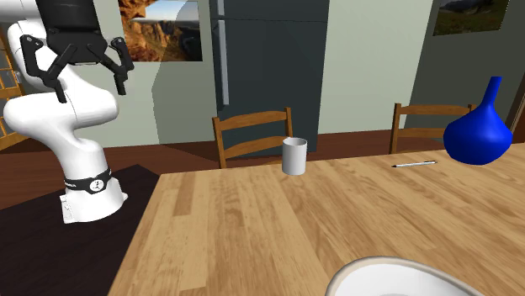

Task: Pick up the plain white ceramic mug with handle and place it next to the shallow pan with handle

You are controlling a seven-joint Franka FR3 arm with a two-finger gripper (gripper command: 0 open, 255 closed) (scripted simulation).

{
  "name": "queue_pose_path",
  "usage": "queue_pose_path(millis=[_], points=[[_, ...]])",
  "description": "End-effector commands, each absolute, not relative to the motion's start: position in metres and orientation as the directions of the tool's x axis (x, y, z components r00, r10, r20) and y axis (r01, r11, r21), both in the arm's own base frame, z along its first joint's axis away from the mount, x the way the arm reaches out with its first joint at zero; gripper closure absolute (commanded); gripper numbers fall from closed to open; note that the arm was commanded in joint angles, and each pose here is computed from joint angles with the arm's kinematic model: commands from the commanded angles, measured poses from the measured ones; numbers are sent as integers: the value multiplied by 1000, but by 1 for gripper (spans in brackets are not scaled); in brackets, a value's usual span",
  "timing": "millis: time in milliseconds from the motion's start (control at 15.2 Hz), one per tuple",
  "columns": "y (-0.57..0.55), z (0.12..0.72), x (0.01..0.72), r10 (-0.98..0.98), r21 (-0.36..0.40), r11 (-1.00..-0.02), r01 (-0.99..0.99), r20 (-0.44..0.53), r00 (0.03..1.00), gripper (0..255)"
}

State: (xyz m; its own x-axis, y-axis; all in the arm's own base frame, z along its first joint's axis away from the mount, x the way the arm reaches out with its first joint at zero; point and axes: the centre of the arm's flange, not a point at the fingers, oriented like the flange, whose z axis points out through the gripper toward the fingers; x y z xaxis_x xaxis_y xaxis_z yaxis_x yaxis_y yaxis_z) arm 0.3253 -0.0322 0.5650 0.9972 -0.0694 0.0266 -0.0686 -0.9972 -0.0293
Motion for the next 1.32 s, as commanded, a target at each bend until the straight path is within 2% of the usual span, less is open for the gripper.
queue_pose_path(millis=[0,1254], points=[[-32,565,325,-69,-29,-997,-69,27,997,0],[182,479,430,53,-25,-998,52,-11,999,0]])
